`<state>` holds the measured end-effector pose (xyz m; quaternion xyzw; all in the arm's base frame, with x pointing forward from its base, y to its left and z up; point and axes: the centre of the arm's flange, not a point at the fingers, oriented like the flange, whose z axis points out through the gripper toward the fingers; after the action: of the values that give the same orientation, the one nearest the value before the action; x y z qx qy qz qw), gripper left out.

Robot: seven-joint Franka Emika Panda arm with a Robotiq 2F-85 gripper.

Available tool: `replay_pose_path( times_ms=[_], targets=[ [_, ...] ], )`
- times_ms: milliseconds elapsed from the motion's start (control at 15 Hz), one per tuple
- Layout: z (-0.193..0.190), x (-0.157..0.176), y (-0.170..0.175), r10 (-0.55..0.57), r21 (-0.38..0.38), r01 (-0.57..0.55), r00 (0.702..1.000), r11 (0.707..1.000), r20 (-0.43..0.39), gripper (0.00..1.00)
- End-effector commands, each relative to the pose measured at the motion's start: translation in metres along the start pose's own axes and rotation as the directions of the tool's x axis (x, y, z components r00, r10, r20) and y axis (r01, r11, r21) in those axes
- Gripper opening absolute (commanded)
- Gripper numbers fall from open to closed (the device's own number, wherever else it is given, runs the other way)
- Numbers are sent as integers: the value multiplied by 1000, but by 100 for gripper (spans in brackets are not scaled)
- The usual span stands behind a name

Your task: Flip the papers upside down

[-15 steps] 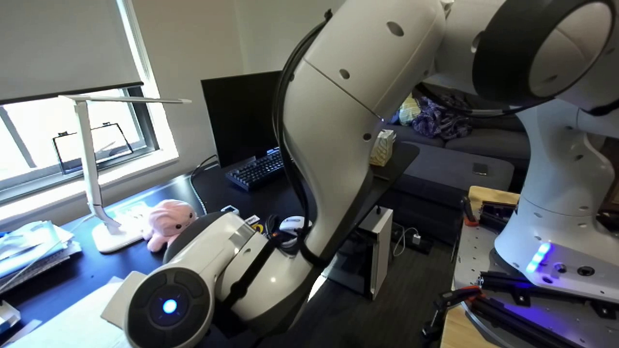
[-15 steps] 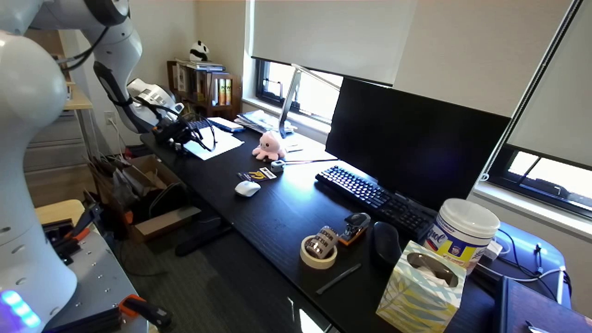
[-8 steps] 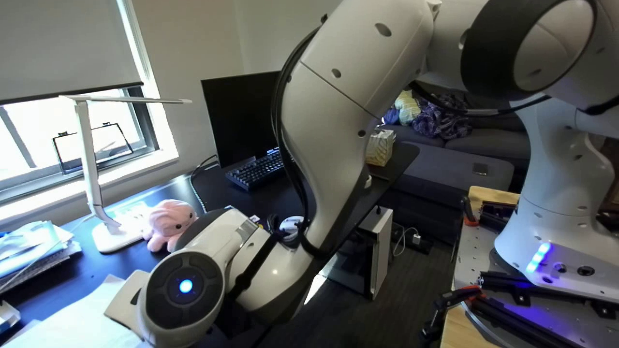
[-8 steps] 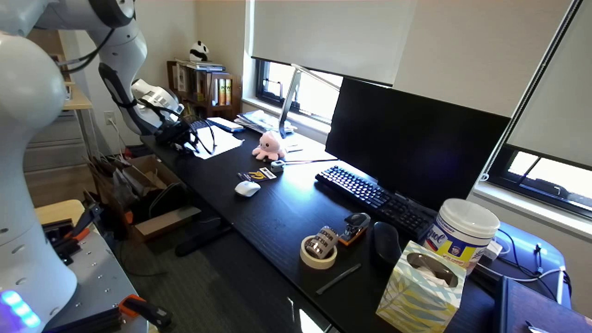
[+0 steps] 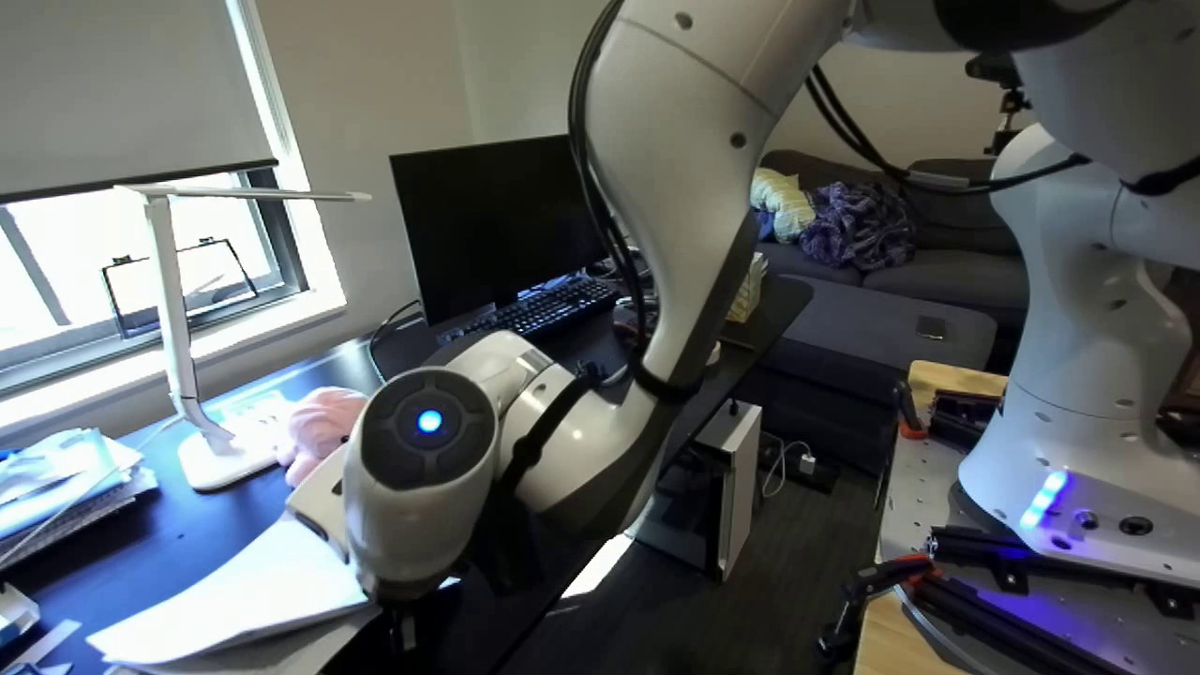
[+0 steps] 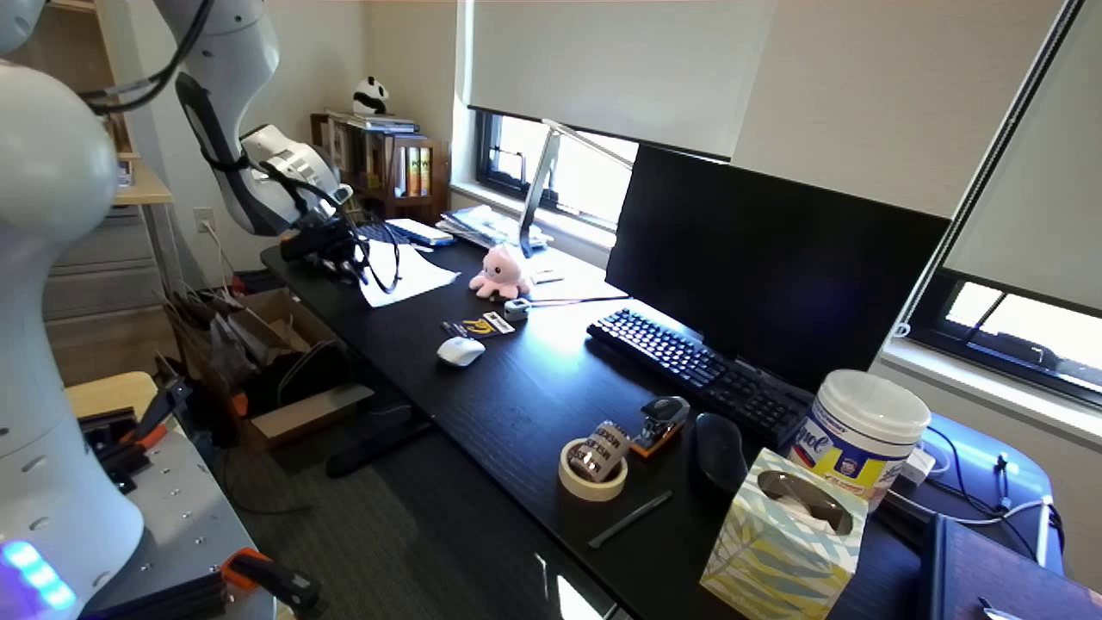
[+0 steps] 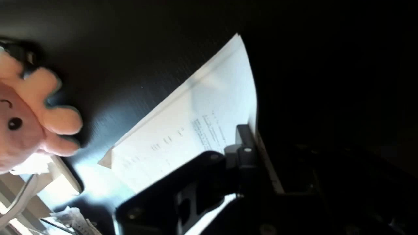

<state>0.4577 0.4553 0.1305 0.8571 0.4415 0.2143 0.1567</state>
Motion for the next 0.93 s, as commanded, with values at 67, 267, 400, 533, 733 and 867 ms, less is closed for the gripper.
replay_pose_path(
  times_ms=[67, 267, 400, 533, 733, 867],
  targets=[
    [-71, -47, 49, 187, 73, -178, 974, 981, -130, 4],
    [-69, -60, 80, 288, 136, -261, 922, 956, -258, 4],
    [-39, -70, 99, 376, 210, -324, 876, 922, -301, 4],
    [-15, -79, 115, 475, 294, -393, 826, 871, -304, 4],
    [17, -62, 128, 596, 410, -460, 739, 788, -314, 4],
    [41, -47, 121, 679, 444, -533, 676, 720, -287, 4]
  ],
)
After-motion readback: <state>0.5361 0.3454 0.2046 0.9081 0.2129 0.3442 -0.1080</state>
